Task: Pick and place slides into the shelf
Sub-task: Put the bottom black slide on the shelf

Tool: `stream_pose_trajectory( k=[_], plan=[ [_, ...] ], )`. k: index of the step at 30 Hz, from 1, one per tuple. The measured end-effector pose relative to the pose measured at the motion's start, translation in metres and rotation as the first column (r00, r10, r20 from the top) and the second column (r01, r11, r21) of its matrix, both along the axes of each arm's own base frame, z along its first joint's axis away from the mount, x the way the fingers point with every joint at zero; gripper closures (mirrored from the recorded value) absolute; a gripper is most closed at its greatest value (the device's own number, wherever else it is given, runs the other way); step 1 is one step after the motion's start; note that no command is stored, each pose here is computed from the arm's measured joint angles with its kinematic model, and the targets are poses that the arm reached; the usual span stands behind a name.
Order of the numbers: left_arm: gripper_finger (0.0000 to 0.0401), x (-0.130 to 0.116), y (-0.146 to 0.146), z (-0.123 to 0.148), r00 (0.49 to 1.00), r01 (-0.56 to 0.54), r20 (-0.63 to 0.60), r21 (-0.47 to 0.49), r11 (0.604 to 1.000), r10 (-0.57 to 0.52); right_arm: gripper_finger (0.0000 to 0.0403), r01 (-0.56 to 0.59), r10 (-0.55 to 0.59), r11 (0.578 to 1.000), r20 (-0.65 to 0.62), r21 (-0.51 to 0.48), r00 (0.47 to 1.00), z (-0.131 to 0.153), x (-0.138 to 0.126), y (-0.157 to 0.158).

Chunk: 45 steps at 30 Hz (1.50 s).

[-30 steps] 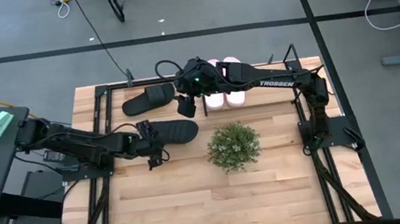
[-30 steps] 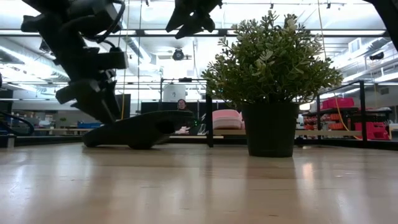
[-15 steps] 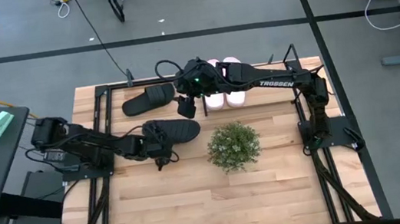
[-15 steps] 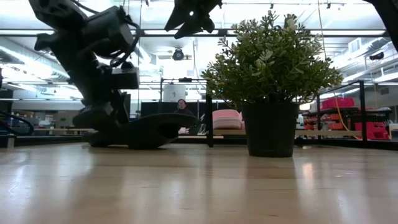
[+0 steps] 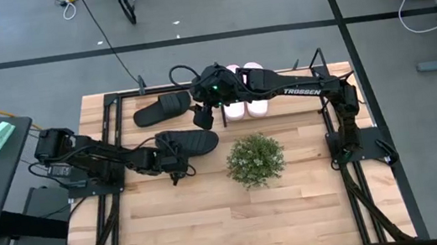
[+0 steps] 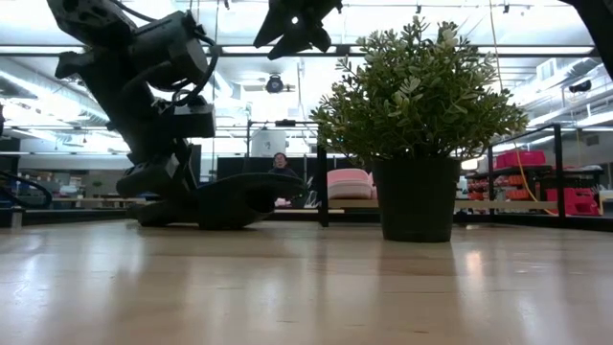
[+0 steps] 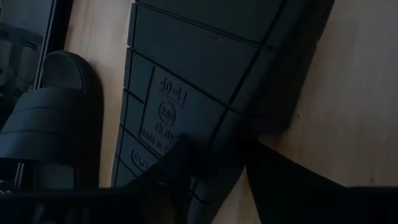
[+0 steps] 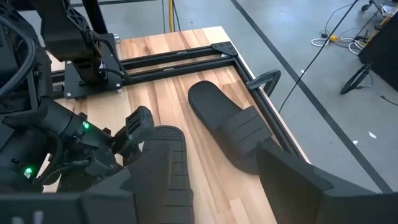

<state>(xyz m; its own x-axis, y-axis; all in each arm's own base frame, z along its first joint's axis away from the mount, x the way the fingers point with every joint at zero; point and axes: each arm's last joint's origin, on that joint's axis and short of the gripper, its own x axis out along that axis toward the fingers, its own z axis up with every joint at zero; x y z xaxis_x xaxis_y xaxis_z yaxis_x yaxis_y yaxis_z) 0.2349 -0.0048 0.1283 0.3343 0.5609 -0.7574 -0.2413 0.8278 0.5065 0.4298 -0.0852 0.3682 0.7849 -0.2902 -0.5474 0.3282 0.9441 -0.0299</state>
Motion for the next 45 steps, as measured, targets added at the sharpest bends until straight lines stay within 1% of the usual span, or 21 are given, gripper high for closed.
stream_pose_trajectory(
  k=[7,11,17,19,22,24,26,28,30,31,32,36,37,40,43,45],
  plan=[
    [0.0269,0.011,-0.001,0.015,1.000,-0.007,-0.001,-0.016,1.000,0.007,0.0180,0.001,-0.001,1.000,0.000,0.001,1.000,0.000,0.000,0.000],
    [0.0271,0.016,0.000,0.027,0.999,-0.044,0.006,-0.055,0.998,0.045,0.0187,-0.001,0.001,1.000,0.005,-0.003,1.000,0.005,-0.004,0.001],
    [0.0279,0.011,0.004,0.042,0.995,-0.093,0.002,-0.156,0.983,0.095,0.0199,-0.001,0.002,1.000,0.062,-0.019,0.998,0.034,-0.026,0.004],
    [0.0280,0.005,0.006,0.053,0.992,-0.119,0.008,-0.209,0.971,0.124,0.0201,-0.005,0.008,0.999,0.081,-0.037,0.997,0.045,-0.035,0.006],
    [0.0284,-0.001,0.010,0.079,0.984,-0.122,0.086,-0.311,0.943,0.155,0.0204,-0.021,0.028,0.997,0.095,-0.081,0.995,0.062,-0.051,0.009],
    [0.0295,-0.006,0.014,0.103,0.968,-0.102,0.176,-0.367,0.925,0.176,0.0204,-0.027,0.037,0.995,0.097,-0.096,0.995,0.073,-0.065,0.012],
    [0.0307,-0.013,0.018,0.130,0.938,-0.078,0.277,-0.413,0.907,0.207,0.0203,-0.027,0.037,0.995,0.100,-0.098,0.994,0.082,-0.077,0.014],
    [0.0318,-0.021,0.023,0.158,0.888,-0.050,0.387,-0.455,0.889,0.248,0.0204,-0.023,0.032,0.995,0.084,-0.097,0.996,0.088,-0.090,0.016],
    [0.0379,-0.030,0.029,0.186,0.817,-0.018,0.497,-0.483,0.876,0.291,0.0205,-0.017,0.025,0.995,0.077,-0.096,0.997,0.094,-0.102,0.018],
    [0.0393,-0.034,0.031,0.198,0.780,-0.007,0.541,-0.496,0.868,0.315,0.0206,-0.009,0.015,0.995,0.070,-0.095,0.997,0.097,-0.108,0.019],
    [0.0398,-0.038,0.034,0.212,0.727,0.013,0.597,-0.505,0.863,0.338,0.0206,0.000,0.006,0.996,0.065,-0.089,0.998,0.100,-0.115,0.020],
    [0.0401,-0.052,0.040,0.255,0.542,0.082,0.743,-0.512,0.855,0.393,0.0206,0.033,-0.030,0.998,0.059,-0.062,0.998,0.108,-0.136,0.024],
    [0.0401,-0.054,0.041,0.262,0.523,0.088,0.755,-0.509,0.856,0.395,0.0206,0.036,-0.033,0.998,0.055,-0.056,0.998,0.110,-0.140,0.024],
    [0.0401,-0.059,0.042,0.276,0.503,0.103,0.778,-0.486,0.868,0.376,0.0206,0.046,-0.043,0.998,0.065,-0.040,0.997,0.115,-0.152,0.027],
    [0.0396,-0.060,0.042,0.278,0.506,0.099,0.776,-0.486,0.869,0.376,0.0206,0.054,-0.052,0.998,0.075,-0.026,0.996,0.120,-0.160,0.029],
    [0.0386,-0.060,0.042,0.274,0.524,0.085,0.759,-0.498,0.863,0.387,0.0206,0.057,-0.055,0.998,0.080,-0.021,0.995,0.121,-0.163,0.030]
  ],
)
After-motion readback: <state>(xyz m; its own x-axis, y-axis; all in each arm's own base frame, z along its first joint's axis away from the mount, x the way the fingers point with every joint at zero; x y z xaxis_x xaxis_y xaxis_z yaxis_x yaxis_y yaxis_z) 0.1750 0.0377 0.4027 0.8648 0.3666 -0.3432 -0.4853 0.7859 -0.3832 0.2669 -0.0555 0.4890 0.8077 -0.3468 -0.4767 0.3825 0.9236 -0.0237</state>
